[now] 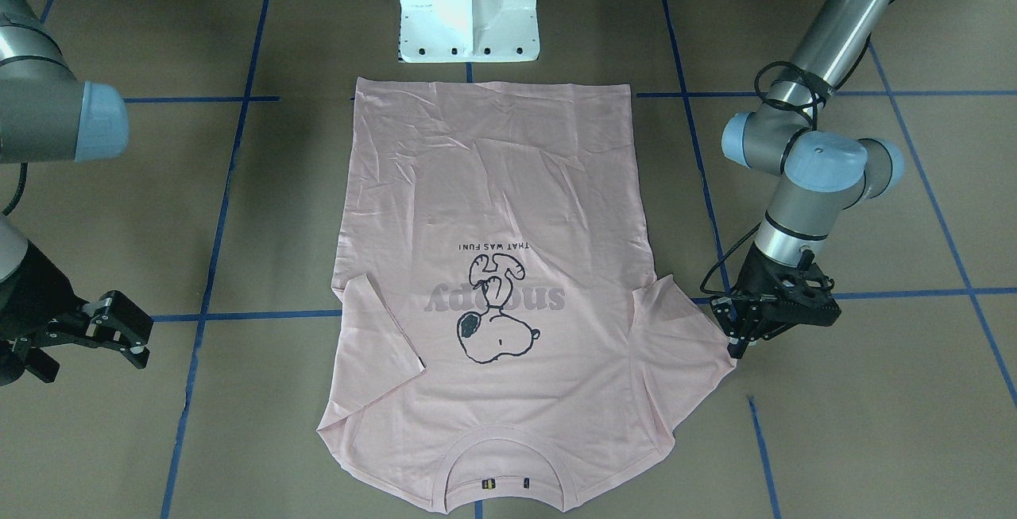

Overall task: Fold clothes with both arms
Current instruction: 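Move the left gripper to the sleeve nearest it, then fold the sleeve onto the shirt body with the left gripper, then move both grippers down to the hem corners nearest the robot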

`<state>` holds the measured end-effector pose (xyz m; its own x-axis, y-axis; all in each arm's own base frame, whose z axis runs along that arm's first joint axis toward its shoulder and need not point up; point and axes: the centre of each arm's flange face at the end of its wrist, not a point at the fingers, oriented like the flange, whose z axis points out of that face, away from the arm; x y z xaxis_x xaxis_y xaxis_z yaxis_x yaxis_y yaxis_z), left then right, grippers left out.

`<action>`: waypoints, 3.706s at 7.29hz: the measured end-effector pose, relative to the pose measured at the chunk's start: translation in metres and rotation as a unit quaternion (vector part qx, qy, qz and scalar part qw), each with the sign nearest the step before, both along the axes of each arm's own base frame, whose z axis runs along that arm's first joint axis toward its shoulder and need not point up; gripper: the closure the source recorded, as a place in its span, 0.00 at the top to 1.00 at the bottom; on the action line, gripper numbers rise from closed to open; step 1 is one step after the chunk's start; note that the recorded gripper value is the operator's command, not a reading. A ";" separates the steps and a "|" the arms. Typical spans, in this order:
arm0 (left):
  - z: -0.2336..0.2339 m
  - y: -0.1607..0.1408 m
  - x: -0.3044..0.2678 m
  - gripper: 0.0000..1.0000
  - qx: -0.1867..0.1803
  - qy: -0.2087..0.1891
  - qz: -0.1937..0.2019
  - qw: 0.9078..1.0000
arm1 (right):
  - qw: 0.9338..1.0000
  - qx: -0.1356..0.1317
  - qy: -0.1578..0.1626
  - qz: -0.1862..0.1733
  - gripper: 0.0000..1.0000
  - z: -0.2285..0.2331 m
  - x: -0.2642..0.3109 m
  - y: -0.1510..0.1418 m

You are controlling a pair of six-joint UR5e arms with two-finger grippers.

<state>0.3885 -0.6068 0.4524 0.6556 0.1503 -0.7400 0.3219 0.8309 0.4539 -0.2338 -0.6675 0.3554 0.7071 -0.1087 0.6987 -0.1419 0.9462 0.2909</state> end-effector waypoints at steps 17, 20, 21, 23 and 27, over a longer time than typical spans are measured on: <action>-0.235 0.118 0.024 1.00 -0.044 0.028 0.046 0.998 | 0.991 -0.068 -0.081 0.078 0.96 -0.076 -0.116 0.156; -0.221 0.204 0.011 1.00 -0.078 0.068 0.068 0.992 | 0.986 -0.099 -0.060 0.116 0.94 -0.108 -0.197 0.343; -0.203 0.237 0.025 1.00 -0.098 0.062 0.076 0.990 | 0.986 -0.096 -0.055 0.125 0.91 -0.102 -0.220 0.396; -0.162 0.297 0.051 1.00 -0.134 0.039 0.086 0.986 | 0.986 -0.094 -0.056 0.127 0.91 -0.089 -0.238 0.463; -0.094 0.381 0.076 0.63 -0.185 -0.005 0.086 0.979 | 0.986 -0.091 -0.057 0.127 0.91 -0.084 -0.243 0.487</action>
